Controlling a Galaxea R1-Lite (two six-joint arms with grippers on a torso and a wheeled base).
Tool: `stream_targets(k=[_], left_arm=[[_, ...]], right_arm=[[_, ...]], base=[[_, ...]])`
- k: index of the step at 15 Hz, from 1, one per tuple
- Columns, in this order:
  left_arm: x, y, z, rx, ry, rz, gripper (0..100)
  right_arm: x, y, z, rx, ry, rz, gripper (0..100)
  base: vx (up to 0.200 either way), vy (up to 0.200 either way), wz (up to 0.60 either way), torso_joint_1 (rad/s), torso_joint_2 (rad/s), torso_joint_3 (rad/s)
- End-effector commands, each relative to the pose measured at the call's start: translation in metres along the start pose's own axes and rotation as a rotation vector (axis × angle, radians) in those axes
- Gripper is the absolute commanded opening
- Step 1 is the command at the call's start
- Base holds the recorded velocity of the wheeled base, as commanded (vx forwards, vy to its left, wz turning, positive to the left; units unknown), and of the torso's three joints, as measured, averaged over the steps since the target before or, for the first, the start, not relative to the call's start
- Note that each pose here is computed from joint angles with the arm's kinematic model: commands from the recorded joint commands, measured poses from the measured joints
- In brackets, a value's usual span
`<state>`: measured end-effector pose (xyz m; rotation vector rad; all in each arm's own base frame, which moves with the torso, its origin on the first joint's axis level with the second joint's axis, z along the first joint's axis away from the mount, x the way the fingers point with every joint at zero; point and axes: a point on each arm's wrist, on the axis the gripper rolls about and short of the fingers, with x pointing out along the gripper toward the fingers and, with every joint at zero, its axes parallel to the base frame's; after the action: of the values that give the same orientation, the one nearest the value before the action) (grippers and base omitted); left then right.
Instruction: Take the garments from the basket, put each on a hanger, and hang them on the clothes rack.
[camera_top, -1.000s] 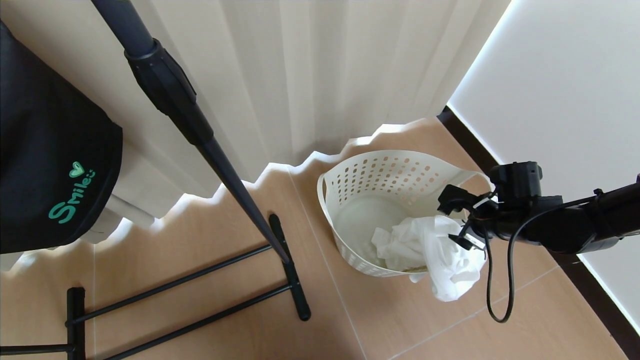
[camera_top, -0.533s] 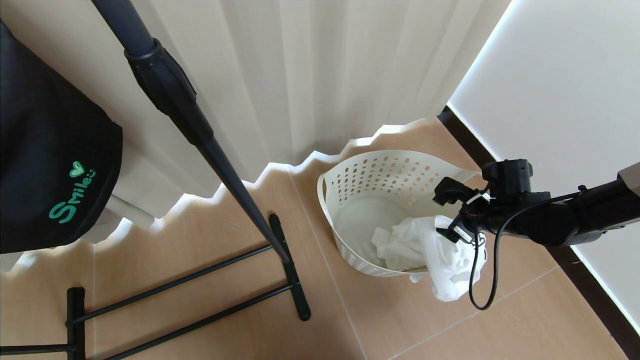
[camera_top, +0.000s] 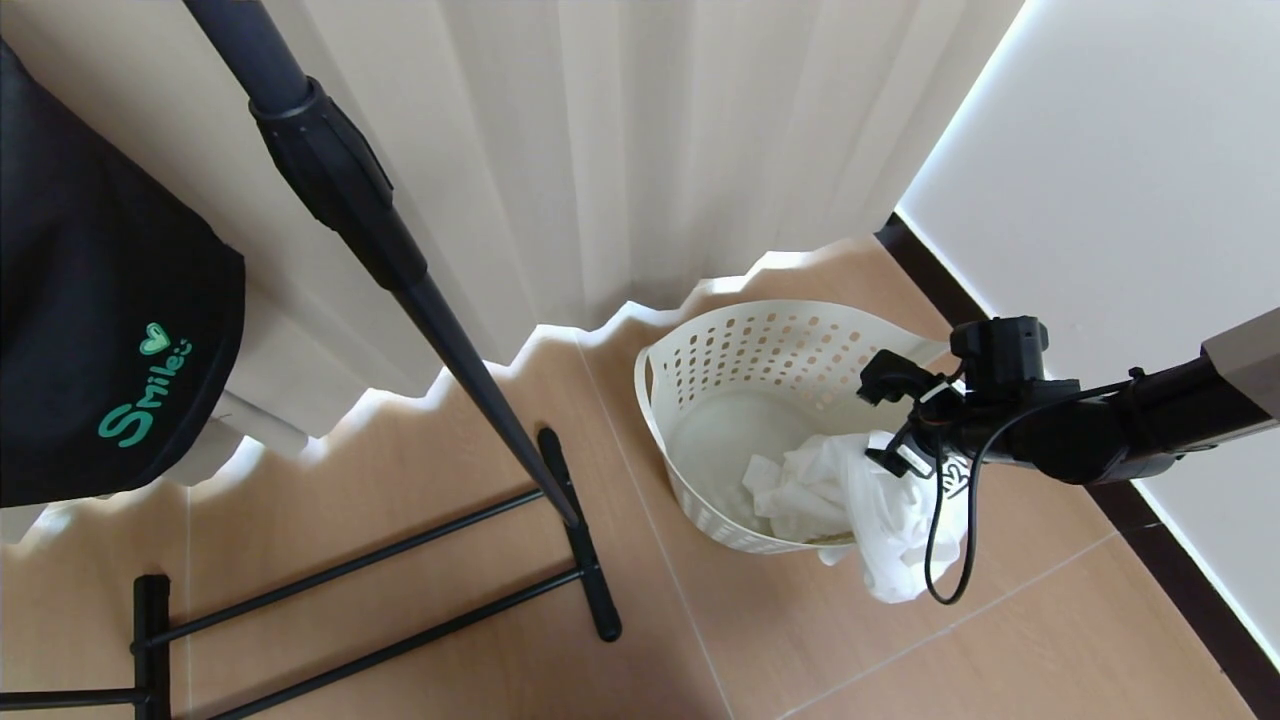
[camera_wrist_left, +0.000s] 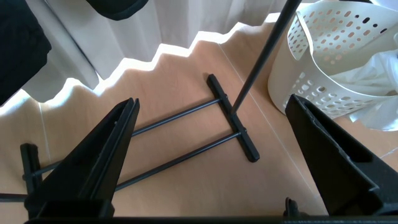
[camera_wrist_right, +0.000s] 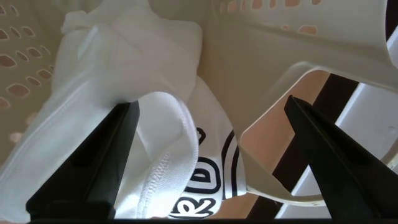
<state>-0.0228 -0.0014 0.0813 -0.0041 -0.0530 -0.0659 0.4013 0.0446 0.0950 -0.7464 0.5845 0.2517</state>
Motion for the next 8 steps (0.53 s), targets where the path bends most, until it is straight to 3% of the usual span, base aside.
stream_targets(k=[1,8], left_arm=[[0.0001,0.0,0.0001,0.0,0.001,0.0,100],[0.0001,0.0,0.0001,0.0,0.001,0.0,100]], right_arm=[[0.0025,-0.0009,-0.0019,0.001,0.009,-0.003,100],[0.0071,-0.004,-0.0063,0.01,0.017,-0.007,100]], base=[[0.0,0.0,0.0,0.0,0.0,0.0],[0.0,0.0,0.0,0.0,0.0,0.0]])
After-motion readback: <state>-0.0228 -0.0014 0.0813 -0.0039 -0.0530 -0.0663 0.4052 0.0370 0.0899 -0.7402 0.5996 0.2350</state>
